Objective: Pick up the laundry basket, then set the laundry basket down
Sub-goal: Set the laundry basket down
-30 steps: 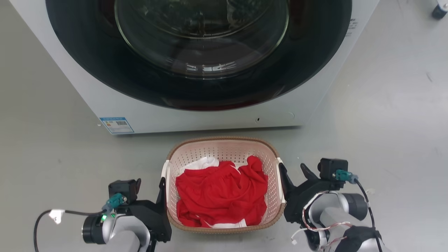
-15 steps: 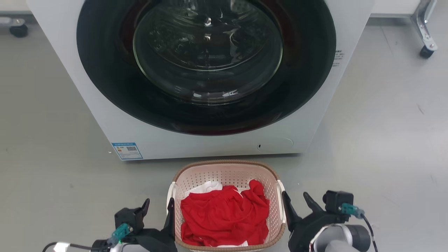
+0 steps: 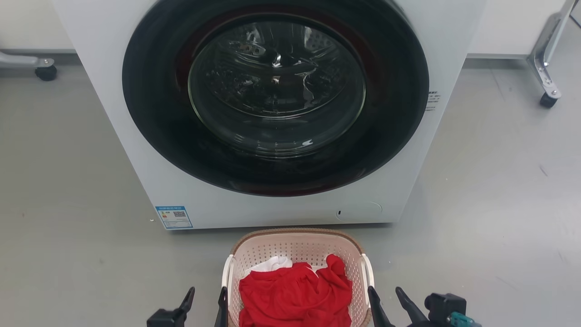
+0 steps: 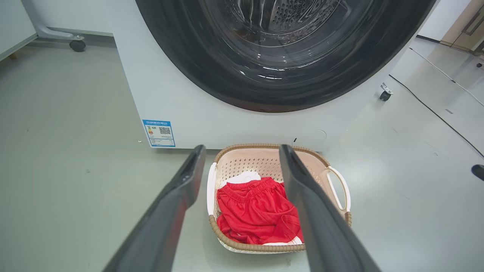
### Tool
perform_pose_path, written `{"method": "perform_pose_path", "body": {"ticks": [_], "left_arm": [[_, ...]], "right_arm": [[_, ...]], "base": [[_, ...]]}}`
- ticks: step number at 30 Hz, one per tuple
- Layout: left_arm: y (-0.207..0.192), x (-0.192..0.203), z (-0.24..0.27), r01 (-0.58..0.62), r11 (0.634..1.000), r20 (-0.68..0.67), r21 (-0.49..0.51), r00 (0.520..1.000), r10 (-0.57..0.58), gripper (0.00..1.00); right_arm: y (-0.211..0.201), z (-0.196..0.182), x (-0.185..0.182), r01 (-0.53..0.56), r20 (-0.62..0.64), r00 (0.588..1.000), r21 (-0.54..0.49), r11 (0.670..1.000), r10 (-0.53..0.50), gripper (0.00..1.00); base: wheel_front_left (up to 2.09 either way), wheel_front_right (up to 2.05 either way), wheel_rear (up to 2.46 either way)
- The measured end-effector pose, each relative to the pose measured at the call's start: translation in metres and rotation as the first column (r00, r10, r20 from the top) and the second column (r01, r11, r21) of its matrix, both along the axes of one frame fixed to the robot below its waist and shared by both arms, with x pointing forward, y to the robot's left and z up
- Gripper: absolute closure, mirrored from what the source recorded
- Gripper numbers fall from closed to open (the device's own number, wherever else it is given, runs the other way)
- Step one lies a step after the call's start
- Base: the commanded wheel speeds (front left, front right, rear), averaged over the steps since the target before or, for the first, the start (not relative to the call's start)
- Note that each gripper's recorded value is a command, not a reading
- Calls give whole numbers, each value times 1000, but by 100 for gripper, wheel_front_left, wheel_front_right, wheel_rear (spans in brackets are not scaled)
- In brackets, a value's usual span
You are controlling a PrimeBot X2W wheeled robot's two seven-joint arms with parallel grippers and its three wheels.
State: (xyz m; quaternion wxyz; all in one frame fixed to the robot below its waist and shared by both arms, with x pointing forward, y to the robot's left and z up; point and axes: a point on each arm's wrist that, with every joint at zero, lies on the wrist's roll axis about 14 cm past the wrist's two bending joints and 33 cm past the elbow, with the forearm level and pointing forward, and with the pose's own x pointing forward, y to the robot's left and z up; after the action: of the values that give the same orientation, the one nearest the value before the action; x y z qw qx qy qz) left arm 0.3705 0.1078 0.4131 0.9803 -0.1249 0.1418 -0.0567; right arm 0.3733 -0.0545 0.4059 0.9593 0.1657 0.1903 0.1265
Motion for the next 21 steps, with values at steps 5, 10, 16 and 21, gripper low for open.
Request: {"method": "perform_pose_path", "body": {"ticks": [5, 10, 16, 21], "left_arm": [[2, -14, 3, 7, 1000, 20, 21, 1000, -8, 0], [2, -23, 7, 8, 1000, 40, 29, 999, -9, 0], [11, -21, 17, -28, 999, 76, 31, 997, 26, 0], [18, -22, 24, -54, 998, 103, 39, 993, 50, 0]], "right_arm": [[-6, 4, -11, 22, 27, 999, -2, 1000, -22, 0], [-15, 13, -14, 64, 67, 996, 6, 998, -65, 0], [-28, 30, -12, 111, 139, 984, -2, 994, -110, 0], [-34, 45, -13, 133, 201, 971, -14, 991, -128, 0]], "base": [[0, 0, 0], [0, 0, 0], [0, 0, 0], [0, 0, 0]]}}
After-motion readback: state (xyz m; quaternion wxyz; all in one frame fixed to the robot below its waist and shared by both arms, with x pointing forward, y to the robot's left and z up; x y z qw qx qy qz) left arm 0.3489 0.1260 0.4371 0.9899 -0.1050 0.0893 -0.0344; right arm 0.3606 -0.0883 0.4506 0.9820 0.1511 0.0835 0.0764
